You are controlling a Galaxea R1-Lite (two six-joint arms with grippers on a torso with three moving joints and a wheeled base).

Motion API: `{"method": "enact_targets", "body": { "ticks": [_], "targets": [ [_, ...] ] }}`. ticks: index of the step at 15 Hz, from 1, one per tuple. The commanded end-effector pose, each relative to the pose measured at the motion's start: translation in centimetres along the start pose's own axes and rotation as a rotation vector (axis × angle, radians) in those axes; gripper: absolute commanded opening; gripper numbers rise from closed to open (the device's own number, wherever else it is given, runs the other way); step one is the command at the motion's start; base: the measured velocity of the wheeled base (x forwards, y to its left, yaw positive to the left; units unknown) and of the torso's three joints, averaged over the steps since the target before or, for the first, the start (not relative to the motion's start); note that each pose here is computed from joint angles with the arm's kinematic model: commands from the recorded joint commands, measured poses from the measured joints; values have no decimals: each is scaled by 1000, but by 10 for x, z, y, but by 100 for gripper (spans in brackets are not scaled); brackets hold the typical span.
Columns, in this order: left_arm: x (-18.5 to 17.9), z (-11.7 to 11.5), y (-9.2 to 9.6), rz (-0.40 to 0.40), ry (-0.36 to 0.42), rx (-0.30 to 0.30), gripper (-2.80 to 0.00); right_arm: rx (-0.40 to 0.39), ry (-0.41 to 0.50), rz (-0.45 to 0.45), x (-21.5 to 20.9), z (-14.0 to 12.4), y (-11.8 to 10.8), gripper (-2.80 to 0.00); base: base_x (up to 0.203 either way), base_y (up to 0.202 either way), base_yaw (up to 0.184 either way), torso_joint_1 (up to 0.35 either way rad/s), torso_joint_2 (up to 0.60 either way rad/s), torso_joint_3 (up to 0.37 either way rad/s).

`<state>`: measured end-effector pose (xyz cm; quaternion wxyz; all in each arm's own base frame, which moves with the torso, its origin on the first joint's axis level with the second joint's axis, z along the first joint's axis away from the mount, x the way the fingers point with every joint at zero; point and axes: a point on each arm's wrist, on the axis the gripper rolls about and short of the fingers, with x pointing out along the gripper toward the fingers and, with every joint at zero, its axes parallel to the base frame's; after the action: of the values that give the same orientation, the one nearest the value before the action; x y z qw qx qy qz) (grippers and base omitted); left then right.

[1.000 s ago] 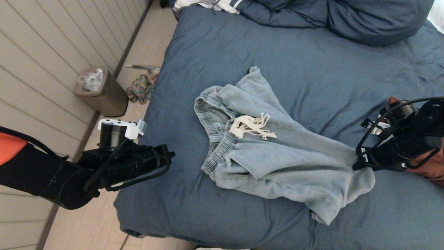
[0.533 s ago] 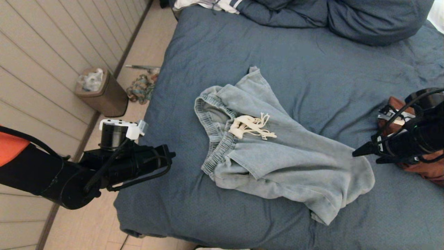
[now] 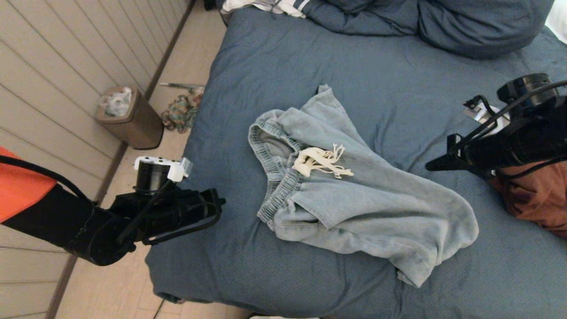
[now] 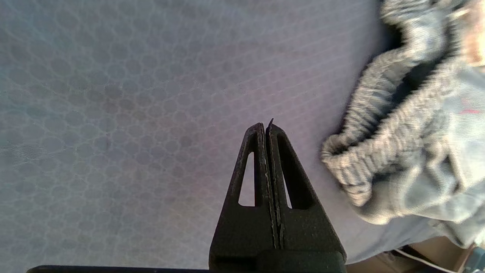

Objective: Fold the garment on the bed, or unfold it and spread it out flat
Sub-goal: Fold the blue shorts

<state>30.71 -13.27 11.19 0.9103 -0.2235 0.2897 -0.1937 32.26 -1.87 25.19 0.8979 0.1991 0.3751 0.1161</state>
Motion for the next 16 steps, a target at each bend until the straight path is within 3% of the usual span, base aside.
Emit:
{"method": "enact_targets", "body": {
  "ticks": [1, 4, 8, 10, 13, 14, 15, 16],
  "targets": [
    [16, -10, 2, 6, 42, -2, -280, -8, 53, 70, 28, 1, 29, -280, 0, 0, 0, 0, 0, 0],
    [30, -30, -14, -29, 103, 28, -280, -39, 168, 121, 47, -26, 61, -280, 0, 0, 0, 0, 0, 0],
    [52, -64, -45, -92, 188, 88, -280, -53, 234, 115, 39, -59, 58, -280, 0, 0, 0, 0, 0, 0],
    [63, -60, -50, -106, 165, 91, -280, -90, 224, 127, 33, -73, 55, -280, 0, 0, 0, 0, 0, 0],
    [57, -28, -46, -92, 30, 120, -280, -141, 181, 158, 23, -79, 61, -280, 0, 0, 0, 0, 0, 0],
    [51, -23, -45, -86, 12, 136, -121, -139, 181, 159, 22, -80, 61, -280, 0, 0, 0, 0, 0, 0],
    [46, -22, -44, -77, 7, 141, 0, -138, 183, 159, 23, -80, 61, -280, 0, 0, 0, 0, 0, 0],
    [39, -22, -43, -73, 5, 142, 0, -138, 184, 159, 23, -80, 61, -280, 0, 0, 0, 0, 0, 0]
  ]
}}
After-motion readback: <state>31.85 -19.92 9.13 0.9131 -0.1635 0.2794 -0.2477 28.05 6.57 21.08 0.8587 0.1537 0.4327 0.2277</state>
